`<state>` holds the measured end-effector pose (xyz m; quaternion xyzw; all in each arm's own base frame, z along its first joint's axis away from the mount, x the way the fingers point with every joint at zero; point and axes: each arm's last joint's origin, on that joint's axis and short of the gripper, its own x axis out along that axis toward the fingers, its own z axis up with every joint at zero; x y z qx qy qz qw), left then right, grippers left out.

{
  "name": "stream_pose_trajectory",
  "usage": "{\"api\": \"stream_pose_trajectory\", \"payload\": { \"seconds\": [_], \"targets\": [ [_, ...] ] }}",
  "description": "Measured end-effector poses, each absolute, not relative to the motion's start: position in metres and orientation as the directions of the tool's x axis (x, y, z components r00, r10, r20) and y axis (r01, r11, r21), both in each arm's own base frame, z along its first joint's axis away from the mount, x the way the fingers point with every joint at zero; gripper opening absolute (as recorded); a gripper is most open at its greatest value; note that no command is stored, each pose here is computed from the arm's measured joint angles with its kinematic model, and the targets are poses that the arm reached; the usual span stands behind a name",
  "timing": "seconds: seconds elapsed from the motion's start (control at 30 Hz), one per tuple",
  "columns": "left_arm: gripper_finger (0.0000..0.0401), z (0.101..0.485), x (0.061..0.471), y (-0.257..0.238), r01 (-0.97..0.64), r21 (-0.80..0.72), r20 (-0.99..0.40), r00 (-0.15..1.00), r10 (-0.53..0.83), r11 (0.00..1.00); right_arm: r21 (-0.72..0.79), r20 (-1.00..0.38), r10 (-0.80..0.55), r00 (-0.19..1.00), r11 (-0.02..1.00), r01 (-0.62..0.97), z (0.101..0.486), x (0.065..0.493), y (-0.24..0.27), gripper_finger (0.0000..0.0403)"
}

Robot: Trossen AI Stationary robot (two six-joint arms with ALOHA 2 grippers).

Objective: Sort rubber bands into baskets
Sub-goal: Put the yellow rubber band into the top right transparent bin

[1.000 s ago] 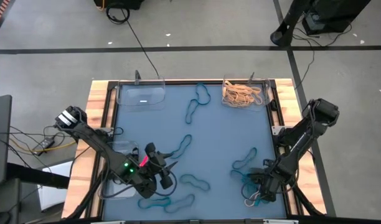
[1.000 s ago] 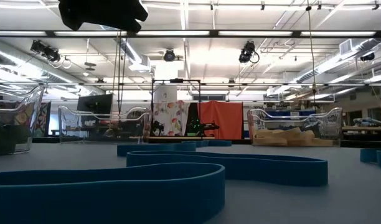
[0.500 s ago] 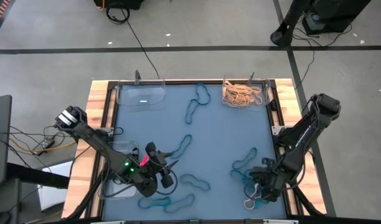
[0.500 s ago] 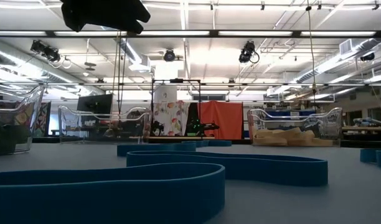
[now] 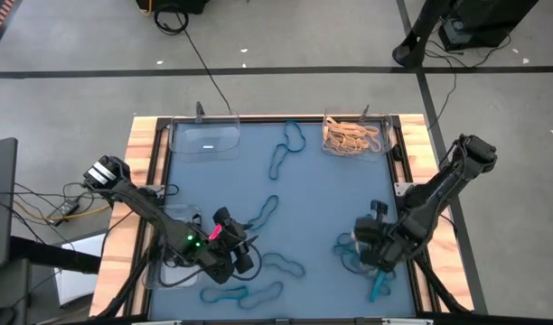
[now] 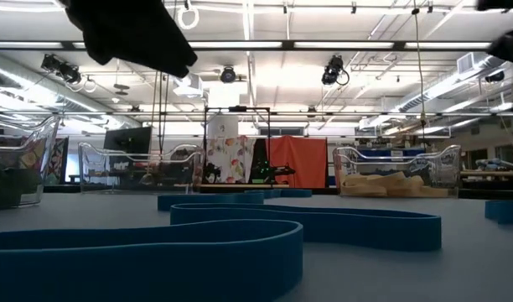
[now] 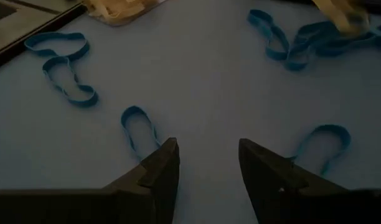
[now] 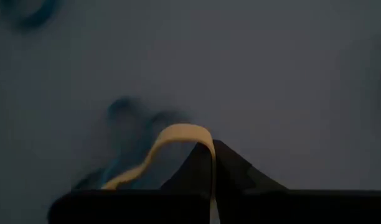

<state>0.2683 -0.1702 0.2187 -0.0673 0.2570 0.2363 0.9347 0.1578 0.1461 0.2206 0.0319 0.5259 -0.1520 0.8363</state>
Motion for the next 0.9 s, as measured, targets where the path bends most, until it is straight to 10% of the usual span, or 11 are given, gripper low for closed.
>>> {"api": "stream_pose_trajectory", "payload": {
  "seconds": [0.43,0.9],
  "targets": [
    [0.017,0.192,0.27,-0.16,-0.452,-0.065,-0.548,0.761,0.346,0.89,-0.498,-0.645,-0.697,0.313,0.694,0.52,0.257,0.178,0.079,0.001],
    [0.017,0.163,0.266,-0.145,-0.452,-0.175,-0.52,0.797,0.307,0.875,-0.627,-0.573,-0.82,0.023,0.456,0.632,0.282,0.178,-0.034,0.001]
  ]
}}
